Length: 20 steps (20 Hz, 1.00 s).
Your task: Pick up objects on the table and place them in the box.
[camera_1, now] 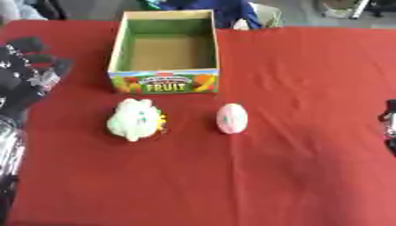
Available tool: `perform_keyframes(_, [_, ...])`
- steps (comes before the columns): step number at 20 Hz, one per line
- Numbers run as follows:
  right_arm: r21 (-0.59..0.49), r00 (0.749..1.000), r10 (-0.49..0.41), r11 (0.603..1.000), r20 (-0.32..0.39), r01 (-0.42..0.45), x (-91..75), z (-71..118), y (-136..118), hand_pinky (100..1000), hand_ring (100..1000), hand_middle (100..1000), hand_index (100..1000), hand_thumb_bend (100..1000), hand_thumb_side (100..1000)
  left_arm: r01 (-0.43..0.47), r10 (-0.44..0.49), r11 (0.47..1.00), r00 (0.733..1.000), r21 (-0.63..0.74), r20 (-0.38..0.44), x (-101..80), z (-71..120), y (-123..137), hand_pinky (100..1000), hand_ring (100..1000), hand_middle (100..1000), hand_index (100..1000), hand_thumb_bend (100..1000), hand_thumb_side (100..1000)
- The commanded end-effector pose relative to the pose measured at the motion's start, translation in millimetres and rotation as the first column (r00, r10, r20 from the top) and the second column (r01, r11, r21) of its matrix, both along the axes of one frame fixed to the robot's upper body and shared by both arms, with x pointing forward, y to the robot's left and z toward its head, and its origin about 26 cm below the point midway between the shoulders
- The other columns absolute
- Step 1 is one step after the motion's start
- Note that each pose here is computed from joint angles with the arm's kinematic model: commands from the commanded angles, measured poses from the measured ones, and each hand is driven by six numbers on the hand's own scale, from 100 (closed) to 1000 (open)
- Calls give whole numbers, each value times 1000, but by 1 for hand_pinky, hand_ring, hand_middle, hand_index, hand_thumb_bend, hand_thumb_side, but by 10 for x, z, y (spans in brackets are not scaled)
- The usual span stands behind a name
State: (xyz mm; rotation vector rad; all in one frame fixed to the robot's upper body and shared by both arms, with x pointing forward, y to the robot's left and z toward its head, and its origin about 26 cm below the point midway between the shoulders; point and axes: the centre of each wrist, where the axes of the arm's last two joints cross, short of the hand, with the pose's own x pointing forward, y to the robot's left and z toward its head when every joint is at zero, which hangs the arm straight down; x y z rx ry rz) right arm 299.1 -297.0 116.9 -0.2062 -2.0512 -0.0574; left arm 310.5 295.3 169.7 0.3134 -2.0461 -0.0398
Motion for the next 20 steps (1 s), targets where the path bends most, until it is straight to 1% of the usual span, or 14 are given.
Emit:
perform_keyframes(1, [-12, 1000, 2, 1000, 24, -2, -11, 79, -27, 675, 781, 599, 785, 100, 222, 42, -45, 992, 999, 117, 20, -18, 170, 29, 588, 660, 639, 721, 790, 190])
perform_keyframes(5, [-14, 1000, 5, 1000, 23, -4, -11, 78, -27, 675, 781, 599, 785, 100, 221, 108, -109, 961, 994, 254, -10, -14, 272, 30, 592, 662, 643, 726, 764, 169])
perform_keyframes(9, [-16, 1000, 8, 1000, 21, -8, -10, 76, -25, 675, 781, 599, 785, 100, 221, 183, -172, 905, 983, 385, -63, -5, 355, -6, 595, 661, 643, 730, 748, 161])
perform_keyframes(11, [-18, 1000, 9, 1000, 21, -9, -10, 77, -26, 675, 781, 599, 785, 100, 220, 234, -210, 858, 972, 457, -104, -7, 391, -40, 597, 659, 640, 731, 740, 163])
perform_keyframes(14, [-21, 1000, 12, 1000, 19, -12, -9, 76, -25, 675, 781, 599, 785, 100, 221, 317, -258, 770, 949, 554, -184, 5, 417, -107, 596, 653, 636, 733, 739, 159])
perform_keyframes(17, [-22, 1000, 17, 1000, 17, -16, -8, 72, -19, 675, 781, 599, 785, 100, 221, 391, -286, 690, 920, 609, -267, 46, 404, -172, 595, 647, 632, 732, 740, 153])
perform_keyframes(20, [-22, 1000, 18, 1000, 15, -18, -8, 67, -17, 675, 781, 599, 785, 100, 221, 438, -294, 626, 899, 645, -326, 93, 376, -226, 595, 644, 630, 733, 733, 136])
